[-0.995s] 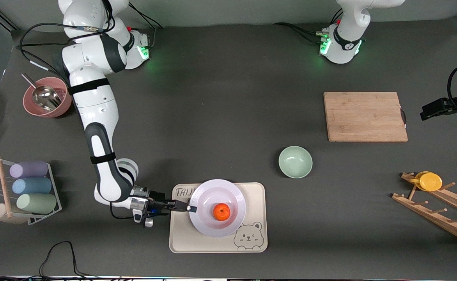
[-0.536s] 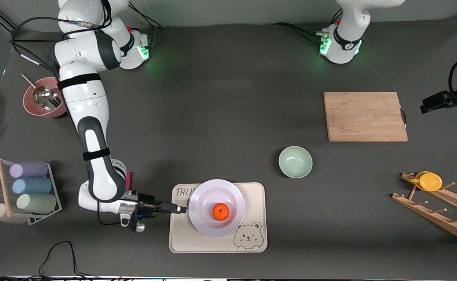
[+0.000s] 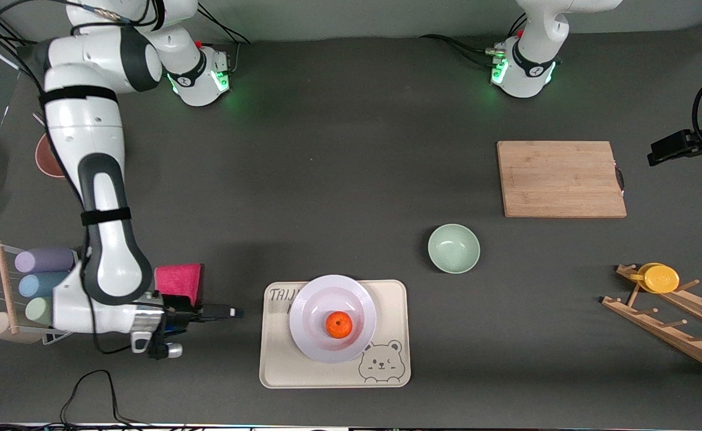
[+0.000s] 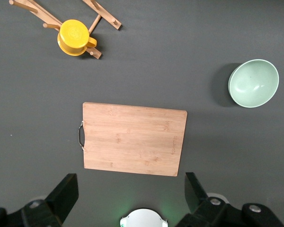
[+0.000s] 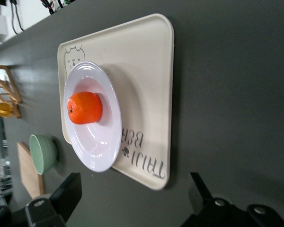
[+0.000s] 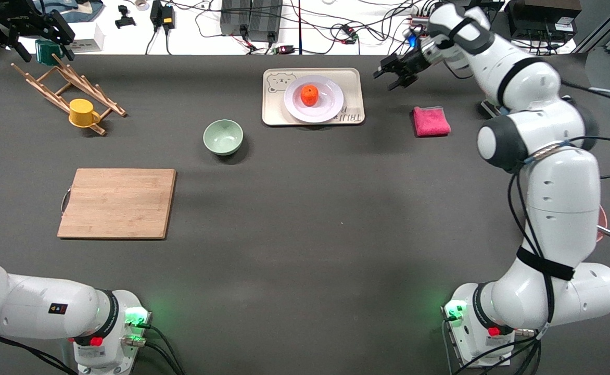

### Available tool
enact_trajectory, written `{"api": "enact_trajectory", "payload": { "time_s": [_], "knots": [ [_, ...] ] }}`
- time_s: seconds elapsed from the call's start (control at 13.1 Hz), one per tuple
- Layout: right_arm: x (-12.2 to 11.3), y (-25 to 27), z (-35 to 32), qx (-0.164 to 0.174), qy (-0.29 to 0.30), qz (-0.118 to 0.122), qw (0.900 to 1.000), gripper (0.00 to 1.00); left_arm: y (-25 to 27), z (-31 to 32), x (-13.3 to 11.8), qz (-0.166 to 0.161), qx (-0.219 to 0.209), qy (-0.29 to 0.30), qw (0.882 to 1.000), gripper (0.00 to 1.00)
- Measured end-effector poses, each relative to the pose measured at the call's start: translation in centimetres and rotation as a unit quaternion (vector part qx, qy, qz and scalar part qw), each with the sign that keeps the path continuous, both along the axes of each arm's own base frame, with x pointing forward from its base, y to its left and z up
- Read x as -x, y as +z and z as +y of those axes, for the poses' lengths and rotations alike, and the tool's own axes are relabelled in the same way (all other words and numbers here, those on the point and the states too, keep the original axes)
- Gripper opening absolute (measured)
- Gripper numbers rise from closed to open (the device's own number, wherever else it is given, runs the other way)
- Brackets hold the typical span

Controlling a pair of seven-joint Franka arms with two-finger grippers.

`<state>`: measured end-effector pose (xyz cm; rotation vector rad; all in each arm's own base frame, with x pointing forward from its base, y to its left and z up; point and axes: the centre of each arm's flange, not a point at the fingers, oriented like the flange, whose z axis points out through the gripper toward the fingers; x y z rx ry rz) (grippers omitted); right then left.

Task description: Place orange and plate with both arms

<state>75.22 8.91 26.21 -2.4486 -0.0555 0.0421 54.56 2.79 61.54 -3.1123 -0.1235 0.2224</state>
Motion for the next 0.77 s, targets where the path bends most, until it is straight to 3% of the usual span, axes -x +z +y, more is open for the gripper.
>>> {"api": "enact_trajectory", "payload": {
  "time_s": [0.31, 0.46, 0.77],
  "knots": [
    [3.2, 12.3, -4.4, 0.113, 0.006, 0.02, 0.993, 1.0, 1.7, -0.1, 1.1, 0.009, 0.002, -0.001, 1.0, 1.0],
    [6.4, 18.6, -7.3, 0.175, 0.012, 0.022, 0.984, 1.0, 2.4, -0.2, 1.3, 0.009, 0.002, -0.001, 1.0, 1.0],
    [12.9, 28.0, -11.8, 0.261, 0.015, 0.02, 0.965, 1.0, 2.4, -0.6, 1.2, 0.004, 0.001, 0.004, 1.0, 1.0]
  ]
}}
